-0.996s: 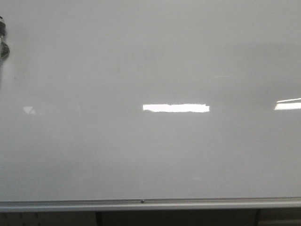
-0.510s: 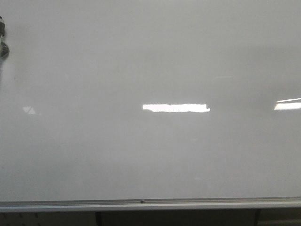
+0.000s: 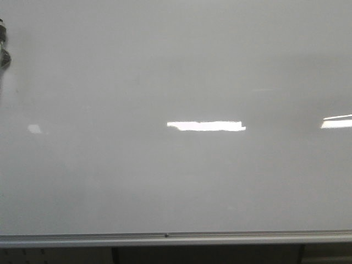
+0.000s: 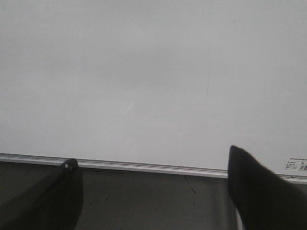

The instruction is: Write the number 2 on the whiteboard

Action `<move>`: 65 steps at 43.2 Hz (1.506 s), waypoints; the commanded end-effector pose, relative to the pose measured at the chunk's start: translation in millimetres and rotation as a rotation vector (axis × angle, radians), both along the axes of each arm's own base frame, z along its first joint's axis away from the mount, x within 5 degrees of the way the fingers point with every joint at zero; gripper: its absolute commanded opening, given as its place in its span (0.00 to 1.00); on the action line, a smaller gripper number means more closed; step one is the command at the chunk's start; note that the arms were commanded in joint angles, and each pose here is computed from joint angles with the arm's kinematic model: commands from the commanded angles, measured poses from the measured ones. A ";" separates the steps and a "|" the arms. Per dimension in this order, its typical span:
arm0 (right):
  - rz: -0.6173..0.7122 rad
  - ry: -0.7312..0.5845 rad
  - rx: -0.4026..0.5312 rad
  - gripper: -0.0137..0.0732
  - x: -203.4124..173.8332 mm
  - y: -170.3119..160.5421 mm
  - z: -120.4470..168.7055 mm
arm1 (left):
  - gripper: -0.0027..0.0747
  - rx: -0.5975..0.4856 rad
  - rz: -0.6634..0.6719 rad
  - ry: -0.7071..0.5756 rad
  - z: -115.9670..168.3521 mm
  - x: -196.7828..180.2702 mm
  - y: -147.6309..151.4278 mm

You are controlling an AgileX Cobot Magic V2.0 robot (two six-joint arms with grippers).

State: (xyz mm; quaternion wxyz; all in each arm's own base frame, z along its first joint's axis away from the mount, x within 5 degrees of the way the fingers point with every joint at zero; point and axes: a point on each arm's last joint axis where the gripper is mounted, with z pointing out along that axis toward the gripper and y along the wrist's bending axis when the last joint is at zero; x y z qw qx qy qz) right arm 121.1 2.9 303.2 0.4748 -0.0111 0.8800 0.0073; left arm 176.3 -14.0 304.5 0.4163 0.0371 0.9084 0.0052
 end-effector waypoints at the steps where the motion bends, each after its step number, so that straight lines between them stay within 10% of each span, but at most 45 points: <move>1: -0.002 -0.082 -0.016 0.89 4.4 -1.2 13.6 | 0.70 -0.041 0.007 -0.095 16.5 19.4 -3.1; 50: -0.002 -0.086 -0.016 0.89 4.6 -1.2 13.9 | 0.70 -0.111 0.028 -0.098 -30.0 167.5 -16.4; 65: -0.002 -0.086 -0.016 0.89 4.6 -1.2 13.9 | 0.35 -0.111 0.028 -0.094 -38.5 173.4 -17.0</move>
